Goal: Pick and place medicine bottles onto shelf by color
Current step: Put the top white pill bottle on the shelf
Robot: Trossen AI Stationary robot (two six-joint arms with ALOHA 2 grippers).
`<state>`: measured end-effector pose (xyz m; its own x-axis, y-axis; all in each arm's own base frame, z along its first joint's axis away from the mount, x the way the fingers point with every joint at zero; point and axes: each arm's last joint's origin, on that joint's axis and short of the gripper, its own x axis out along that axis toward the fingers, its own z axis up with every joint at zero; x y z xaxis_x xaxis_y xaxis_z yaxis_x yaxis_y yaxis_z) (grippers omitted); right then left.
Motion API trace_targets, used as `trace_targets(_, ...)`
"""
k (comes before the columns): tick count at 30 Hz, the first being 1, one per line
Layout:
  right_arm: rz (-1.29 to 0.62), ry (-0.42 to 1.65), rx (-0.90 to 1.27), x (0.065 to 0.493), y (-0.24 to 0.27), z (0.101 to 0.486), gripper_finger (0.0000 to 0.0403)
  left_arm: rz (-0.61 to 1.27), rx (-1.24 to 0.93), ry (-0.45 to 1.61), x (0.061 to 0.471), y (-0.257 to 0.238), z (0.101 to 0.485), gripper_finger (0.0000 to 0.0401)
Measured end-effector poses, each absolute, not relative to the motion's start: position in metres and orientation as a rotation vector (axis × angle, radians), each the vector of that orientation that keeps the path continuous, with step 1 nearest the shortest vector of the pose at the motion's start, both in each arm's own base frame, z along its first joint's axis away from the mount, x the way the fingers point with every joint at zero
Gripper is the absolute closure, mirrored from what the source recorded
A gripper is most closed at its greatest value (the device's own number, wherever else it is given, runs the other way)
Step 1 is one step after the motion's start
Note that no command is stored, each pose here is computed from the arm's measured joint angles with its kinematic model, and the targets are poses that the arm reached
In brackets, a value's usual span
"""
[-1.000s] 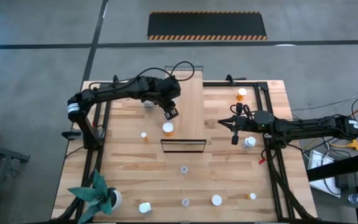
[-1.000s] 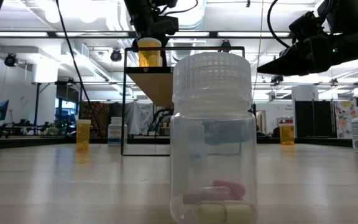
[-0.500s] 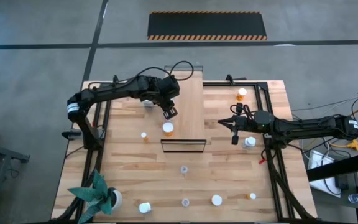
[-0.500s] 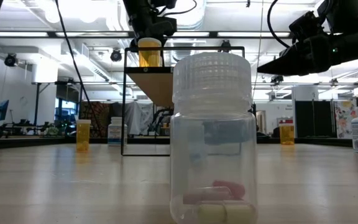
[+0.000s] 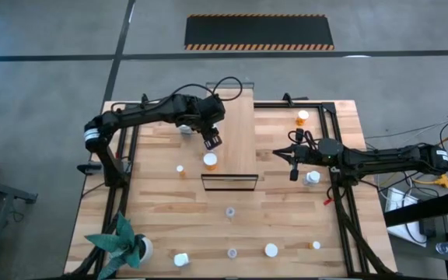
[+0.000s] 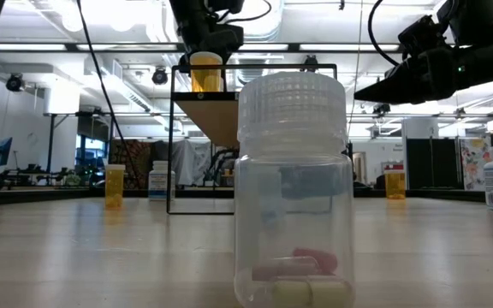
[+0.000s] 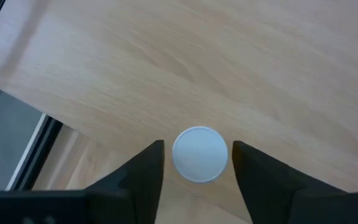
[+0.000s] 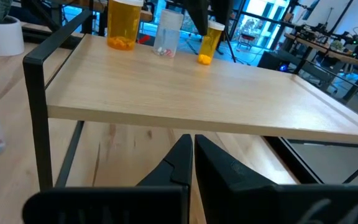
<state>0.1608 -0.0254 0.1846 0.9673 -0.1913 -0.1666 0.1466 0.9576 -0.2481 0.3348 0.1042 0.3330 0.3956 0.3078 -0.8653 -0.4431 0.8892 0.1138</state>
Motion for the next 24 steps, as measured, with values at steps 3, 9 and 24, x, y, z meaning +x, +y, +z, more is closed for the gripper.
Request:
trace_targets(3,-0.172,0.191,-0.237,0.161,-0.025,0.185,0.0394,0.478,-0.143,1.059,0.335,0.104,0.334,0.0212)
trace_targets(9,-0.172,0.191,-0.237,0.161,-0.025,0.185,0.0394,0.479,-0.142,1.044,0.333,0.104,0.341,0.0202)
trace_targets(24,-0.172,0.195,-0.236,0.161,-0.025,0.184,0.0394,0.492,-0.102,0.895,0.291,0.092,0.386,0.0202)
